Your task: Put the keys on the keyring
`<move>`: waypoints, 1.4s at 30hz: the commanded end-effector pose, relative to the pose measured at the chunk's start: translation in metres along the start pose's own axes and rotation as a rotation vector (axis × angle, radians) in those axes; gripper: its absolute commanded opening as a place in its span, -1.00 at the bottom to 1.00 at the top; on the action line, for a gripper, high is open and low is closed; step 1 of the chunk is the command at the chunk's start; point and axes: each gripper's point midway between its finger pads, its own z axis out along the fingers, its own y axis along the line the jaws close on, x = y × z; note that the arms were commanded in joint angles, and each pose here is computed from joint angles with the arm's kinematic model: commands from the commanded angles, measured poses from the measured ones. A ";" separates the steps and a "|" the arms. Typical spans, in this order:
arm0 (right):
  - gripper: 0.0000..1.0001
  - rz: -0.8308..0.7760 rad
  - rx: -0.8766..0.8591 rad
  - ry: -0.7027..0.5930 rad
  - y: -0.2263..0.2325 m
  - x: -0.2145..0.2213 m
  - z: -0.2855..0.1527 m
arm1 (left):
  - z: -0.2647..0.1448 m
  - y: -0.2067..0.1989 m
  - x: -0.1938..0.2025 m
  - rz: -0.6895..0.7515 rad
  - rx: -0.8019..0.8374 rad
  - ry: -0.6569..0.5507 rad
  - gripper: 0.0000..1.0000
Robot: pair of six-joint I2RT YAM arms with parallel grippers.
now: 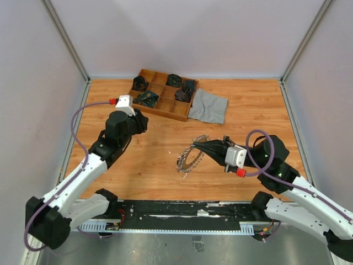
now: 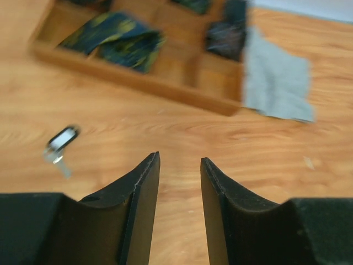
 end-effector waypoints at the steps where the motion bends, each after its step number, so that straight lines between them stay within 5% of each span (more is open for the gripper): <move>1: -0.92 0.114 0.018 0.053 -0.006 -0.001 0.002 | 0.015 0.081 0.049 -0.189 -0.347 0.132 -0.19; 12: -0.90 0.163 0.029 0.063 0.002 0.006 -0.002 | 0.026 0.170 0.115 -0.269 -0.723 0.257 -0.19; 31: -0.87 0.164 0.022 0.075 0.010 0.014 -0.006 | 0.076 0.198 0.128 -0.294 -0.779 0.252 -0.07; 42: -0.86 0.173 0.009 0.073 0.014 0.017 -0.005 | 0.086 0.212 0.129 -0.260 -0.832 0.258 -0.23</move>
